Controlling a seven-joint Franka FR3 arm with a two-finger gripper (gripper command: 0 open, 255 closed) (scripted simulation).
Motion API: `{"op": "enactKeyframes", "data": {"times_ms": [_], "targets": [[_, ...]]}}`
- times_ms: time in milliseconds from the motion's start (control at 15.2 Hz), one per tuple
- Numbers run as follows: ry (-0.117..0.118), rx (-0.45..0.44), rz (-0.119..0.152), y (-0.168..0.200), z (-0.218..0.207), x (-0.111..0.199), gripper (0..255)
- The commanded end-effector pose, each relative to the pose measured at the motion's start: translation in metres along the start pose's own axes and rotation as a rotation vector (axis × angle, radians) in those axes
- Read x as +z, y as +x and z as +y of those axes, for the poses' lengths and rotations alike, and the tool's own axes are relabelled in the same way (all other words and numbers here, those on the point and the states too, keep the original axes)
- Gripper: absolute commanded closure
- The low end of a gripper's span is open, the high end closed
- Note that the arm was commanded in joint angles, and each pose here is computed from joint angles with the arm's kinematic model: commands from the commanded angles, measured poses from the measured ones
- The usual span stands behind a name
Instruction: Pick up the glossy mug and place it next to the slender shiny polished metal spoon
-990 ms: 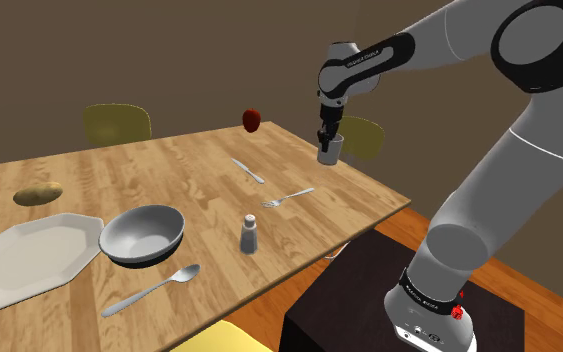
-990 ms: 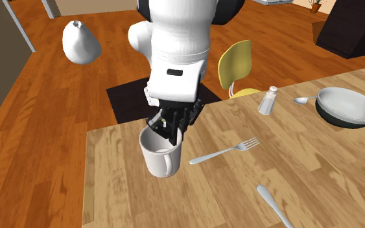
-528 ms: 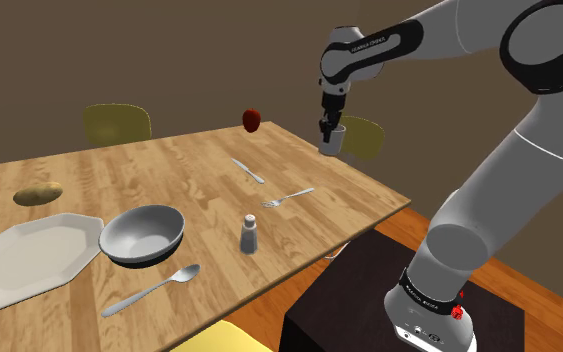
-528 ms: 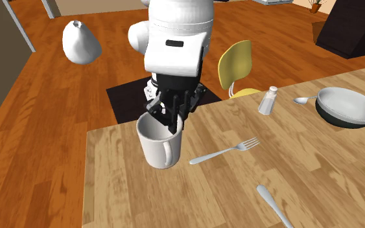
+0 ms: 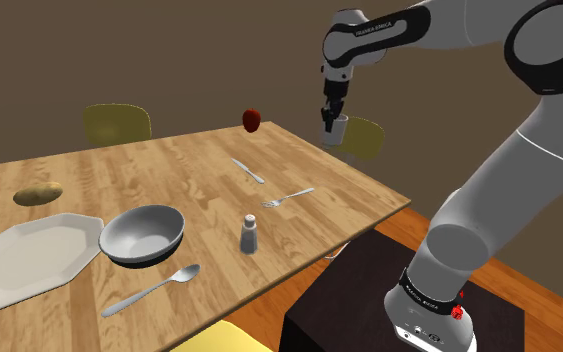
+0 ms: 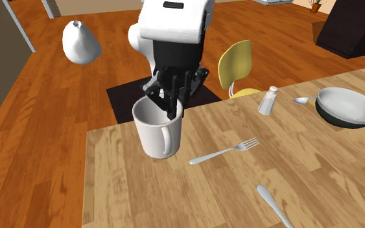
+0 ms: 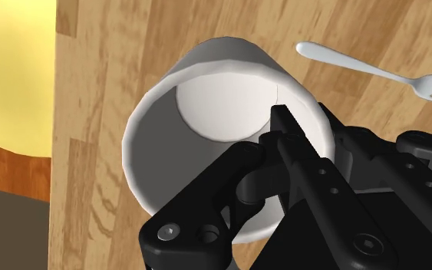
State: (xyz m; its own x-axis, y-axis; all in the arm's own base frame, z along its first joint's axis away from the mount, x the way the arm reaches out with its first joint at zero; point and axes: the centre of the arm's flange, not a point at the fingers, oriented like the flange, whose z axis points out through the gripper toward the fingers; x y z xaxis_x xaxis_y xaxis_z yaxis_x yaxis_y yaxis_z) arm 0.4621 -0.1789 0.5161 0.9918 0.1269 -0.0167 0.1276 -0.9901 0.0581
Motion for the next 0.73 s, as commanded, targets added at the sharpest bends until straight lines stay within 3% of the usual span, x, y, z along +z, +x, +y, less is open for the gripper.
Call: {"op": "enactKeyframes", "data": {"times_ms": [0, 660], "targets": [[0.0, 0.0, 0.0, -0.001, -0.013, -0.007, 255], [0.0, 0.0, 0.0, -0.008, -0.145, -0.015, 255]]}}
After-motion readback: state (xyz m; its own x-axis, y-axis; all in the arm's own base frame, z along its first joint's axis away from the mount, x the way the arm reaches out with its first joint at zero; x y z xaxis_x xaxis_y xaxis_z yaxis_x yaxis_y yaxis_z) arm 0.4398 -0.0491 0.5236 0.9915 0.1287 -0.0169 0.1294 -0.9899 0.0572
